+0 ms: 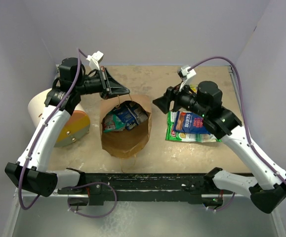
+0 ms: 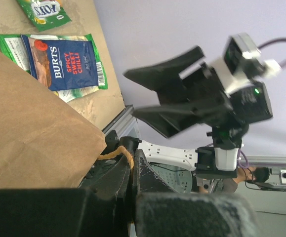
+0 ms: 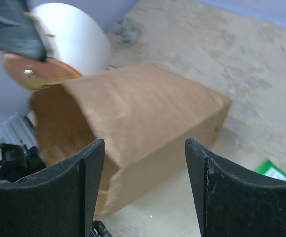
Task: Take the snacks out of the paper bag
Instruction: Place the snack at the center of the board, then take out the snack from the paper bag.
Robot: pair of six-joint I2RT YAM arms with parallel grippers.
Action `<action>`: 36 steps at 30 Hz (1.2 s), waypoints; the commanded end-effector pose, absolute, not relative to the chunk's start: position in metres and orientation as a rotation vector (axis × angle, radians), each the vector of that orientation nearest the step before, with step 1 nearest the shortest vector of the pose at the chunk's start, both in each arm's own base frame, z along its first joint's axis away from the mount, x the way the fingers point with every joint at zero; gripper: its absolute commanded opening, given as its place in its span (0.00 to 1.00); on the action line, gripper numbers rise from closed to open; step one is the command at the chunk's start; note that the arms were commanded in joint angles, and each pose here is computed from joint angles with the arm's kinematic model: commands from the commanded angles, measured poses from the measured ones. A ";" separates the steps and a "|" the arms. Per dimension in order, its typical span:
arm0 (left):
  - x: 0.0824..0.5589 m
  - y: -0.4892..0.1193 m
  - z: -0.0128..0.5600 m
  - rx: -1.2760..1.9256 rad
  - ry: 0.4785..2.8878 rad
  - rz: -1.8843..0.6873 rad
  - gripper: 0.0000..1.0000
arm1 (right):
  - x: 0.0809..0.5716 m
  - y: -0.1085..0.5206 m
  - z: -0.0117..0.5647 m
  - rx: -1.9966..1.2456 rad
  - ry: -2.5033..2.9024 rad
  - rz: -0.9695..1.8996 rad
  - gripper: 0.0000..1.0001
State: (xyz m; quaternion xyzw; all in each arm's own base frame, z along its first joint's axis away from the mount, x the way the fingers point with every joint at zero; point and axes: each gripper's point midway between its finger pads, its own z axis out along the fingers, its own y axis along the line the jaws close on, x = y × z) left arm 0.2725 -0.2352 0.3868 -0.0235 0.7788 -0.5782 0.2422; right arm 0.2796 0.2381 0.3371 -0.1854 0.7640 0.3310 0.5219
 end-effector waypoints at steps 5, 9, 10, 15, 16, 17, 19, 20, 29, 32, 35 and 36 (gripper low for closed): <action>0.272 -0.231 0.421 0.025 2.024 -1.524 0.00 | 0.228 0.289 0.413 -0.661 1.510 0.854 0.72; 0.272 -0.231 0.424 0.033 2.017 -1.514 0.00 | 0.205 0.333 0.409 -0.752 1.466 0.800 0.74; 0.272 -0.231 0.425 0.035 2.016 -1.516 0.00 | 0.197 0.345 0.408 -0.788 1.442 0.779 0.75; 0.272 -0.231 0.424 0.031 2.017 -1.519 0.00 | 0.179 0.387 0.381 -0.944 1.354 0.624 0.76; 0.272 -0.231 0.426 0.034 2.012 -1.518 0.00 | 0.179 0.391 0.374 -0.983 1.326 0.583 0.76; 0.271 -0.231 0.426 0.034 2.012 -1.518 0.00 | 0.178 0.395 0.367 -1.024 1.290 0.545 0.76; 0.270 -0.230 0.426 0.034 2.013 -1.519 0.00 | 0.172 0.402 0.339 -1.207 1.172 0.456 0.76; 0.270 -0.230 0.425 0.033 2.014 -1.518 0.00 | 0.169 0.404 0.334 -1.298 1.085 0.393 0.76; 0.266 -0.231 0.423 0.049 2.021 -1.537 0.00 | 0.209 0.403 0.275 -1.589 0.949 -0.109 0.80; 0.266 -0.232 0.424 0.059 2.018 -1.541 0.00 | 0.231 0.409 0.260 -1.622 0.958 -0.193 0.79; 0.266 -0.233 0.425 0.072 2.017 -1.548 0.00 | 0.255 0.411 0.254 -1.614 0.971 -0.272 0.79; 0.265 -0.233 0.426 0.074 2.016 -1.548 0.00 | 0.263 0.411 0.253 -1.607 0.973 -0.291 0.79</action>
